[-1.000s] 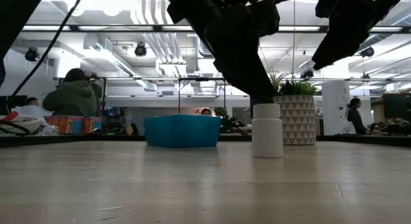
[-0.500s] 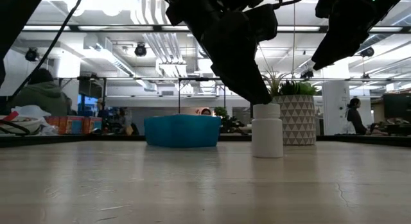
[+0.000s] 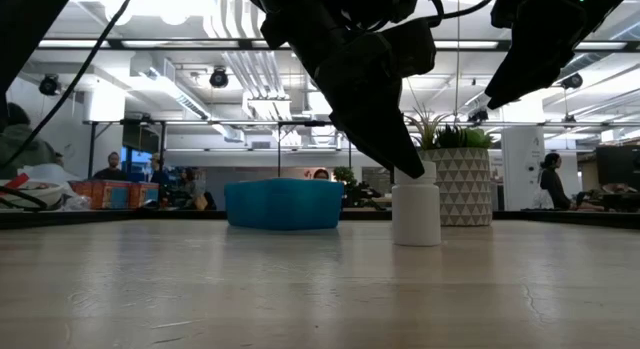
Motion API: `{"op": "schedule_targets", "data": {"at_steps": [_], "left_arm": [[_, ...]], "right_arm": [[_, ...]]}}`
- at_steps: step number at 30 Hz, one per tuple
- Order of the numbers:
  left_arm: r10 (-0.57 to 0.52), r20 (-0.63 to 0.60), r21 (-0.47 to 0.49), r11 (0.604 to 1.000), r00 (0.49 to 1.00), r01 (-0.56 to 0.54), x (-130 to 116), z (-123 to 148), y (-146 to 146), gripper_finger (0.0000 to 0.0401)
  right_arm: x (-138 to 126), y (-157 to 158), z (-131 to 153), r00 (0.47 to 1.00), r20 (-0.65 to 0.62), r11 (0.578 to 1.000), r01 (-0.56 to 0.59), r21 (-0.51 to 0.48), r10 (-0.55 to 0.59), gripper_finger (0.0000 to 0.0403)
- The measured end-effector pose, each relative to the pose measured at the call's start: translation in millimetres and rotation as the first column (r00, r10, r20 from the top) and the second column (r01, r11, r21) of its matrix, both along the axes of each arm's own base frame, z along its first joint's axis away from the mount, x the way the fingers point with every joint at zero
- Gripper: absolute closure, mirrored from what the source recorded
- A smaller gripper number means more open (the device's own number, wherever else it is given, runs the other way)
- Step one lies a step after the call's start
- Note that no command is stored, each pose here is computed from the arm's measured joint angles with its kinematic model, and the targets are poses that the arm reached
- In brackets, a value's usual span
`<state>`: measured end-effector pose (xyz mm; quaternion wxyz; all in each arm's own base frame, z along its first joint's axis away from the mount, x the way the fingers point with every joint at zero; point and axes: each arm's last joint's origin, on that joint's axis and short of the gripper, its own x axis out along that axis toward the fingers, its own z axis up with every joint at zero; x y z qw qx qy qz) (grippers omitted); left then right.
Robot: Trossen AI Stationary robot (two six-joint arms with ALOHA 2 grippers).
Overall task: Pick and place pill bottles into a basket
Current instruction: Put the white pill bottle into the dark blue bin
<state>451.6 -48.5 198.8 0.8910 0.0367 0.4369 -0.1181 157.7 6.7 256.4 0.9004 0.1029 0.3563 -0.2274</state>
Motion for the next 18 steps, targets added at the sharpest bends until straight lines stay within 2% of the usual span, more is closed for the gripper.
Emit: {"op": "schedule_targets", "data": {"at_steps": [18], "left_arm": [[0.018,0.012,0.017,1.0,1.0,-0.018,0.8,-1.3,0.5,0.0147]], "right_arm": [[0.0,-0.1,0.1,1.0,0.001,1.0,0.002,-0.003,-0.002,0.0078]]}}
